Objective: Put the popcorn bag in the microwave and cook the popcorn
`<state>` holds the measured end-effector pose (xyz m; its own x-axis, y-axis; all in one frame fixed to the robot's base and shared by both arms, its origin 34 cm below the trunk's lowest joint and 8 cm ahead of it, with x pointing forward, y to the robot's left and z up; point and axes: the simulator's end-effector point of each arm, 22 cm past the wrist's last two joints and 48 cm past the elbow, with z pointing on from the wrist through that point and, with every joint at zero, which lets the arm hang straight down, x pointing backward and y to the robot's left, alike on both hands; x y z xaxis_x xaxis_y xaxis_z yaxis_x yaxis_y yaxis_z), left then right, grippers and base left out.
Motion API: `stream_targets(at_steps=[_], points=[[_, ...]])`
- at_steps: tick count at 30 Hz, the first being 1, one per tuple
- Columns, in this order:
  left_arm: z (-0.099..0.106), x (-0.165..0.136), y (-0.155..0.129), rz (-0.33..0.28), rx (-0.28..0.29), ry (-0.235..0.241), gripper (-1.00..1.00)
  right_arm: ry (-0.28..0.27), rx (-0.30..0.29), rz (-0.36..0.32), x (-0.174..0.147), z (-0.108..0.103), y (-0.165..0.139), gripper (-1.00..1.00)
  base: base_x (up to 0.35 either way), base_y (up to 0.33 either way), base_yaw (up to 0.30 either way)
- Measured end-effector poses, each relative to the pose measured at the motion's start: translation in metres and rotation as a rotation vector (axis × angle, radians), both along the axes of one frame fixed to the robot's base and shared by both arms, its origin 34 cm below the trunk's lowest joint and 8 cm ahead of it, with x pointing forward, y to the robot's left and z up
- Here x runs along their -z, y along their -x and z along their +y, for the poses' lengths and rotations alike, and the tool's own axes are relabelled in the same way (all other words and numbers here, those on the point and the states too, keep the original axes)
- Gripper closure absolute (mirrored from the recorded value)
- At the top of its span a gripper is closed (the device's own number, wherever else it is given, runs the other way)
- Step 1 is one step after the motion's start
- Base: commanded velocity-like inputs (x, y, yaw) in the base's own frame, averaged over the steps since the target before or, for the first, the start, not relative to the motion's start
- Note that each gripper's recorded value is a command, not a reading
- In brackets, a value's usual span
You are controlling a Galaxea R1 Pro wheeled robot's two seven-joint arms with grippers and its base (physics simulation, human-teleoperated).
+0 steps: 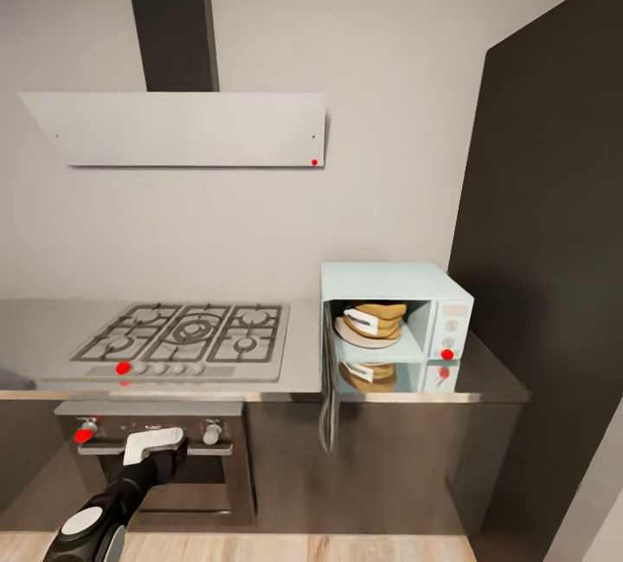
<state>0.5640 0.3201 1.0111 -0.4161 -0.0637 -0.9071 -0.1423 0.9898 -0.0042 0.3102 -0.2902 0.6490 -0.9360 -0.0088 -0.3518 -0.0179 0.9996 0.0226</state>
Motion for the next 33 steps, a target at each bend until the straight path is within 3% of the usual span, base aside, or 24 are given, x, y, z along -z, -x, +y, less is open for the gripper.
stream_targets(at_steps=[6, 18, 23, 26, 30, 32, 33], points=[[-0.001, -0.001, 0.000, -0.003, 0.001, 0.000, -1.00, -0.005, 0.001, 0.034, 0.003, 0.003, 0.007, -1.00, 0.339, 0.000, 0.000], [-0.009, 0.002, 0.000, 0.002, 0.009, 0.014, -1.00, -0.009, 0.000, 0.039, 0.003, 0.006, 0.008, -1.00, 0.318, 0.000, -0.066], [-0.057, 0.001, -0.005, 0.002, 0.125, 0.012, -1.00, -0.011, -0.001, 0.040, 0.003, 0.007, 0.008, -1.00, 0.050, 0.000, -0.278], [-0.112, 0.001, -0.003, 0.003, 0.244, 0.008, -1.00, -0.011, 0.000, 0.040, 0.003, 0.007, 0.008, -1.00, 0.005, 0.000, -0.289], [-0.158, 0.001, 0.004, 0.003, 0.351, 0.005, -1.00, -0.010, -0.001, 0.040, 0.003, 0.007, 0.008, -1.00, 0.001, 0.000, -0.290], [-0.184, 0.001, 0.010, 0.003, 0.422, 0.017, -1.00, -0.011, -0.001, 0.040, 0.003, 0.007, 0.008, -1.00, 0.000, 0.000, -0.289], [-0.203, 0.000, 0.016, 0.005, 0.483, 0.035, -1.00, -0.011, 0.000, 0.040, 0.003, 0.007, 0.008, -1.00, 0.000, 0.000, -0.286]])
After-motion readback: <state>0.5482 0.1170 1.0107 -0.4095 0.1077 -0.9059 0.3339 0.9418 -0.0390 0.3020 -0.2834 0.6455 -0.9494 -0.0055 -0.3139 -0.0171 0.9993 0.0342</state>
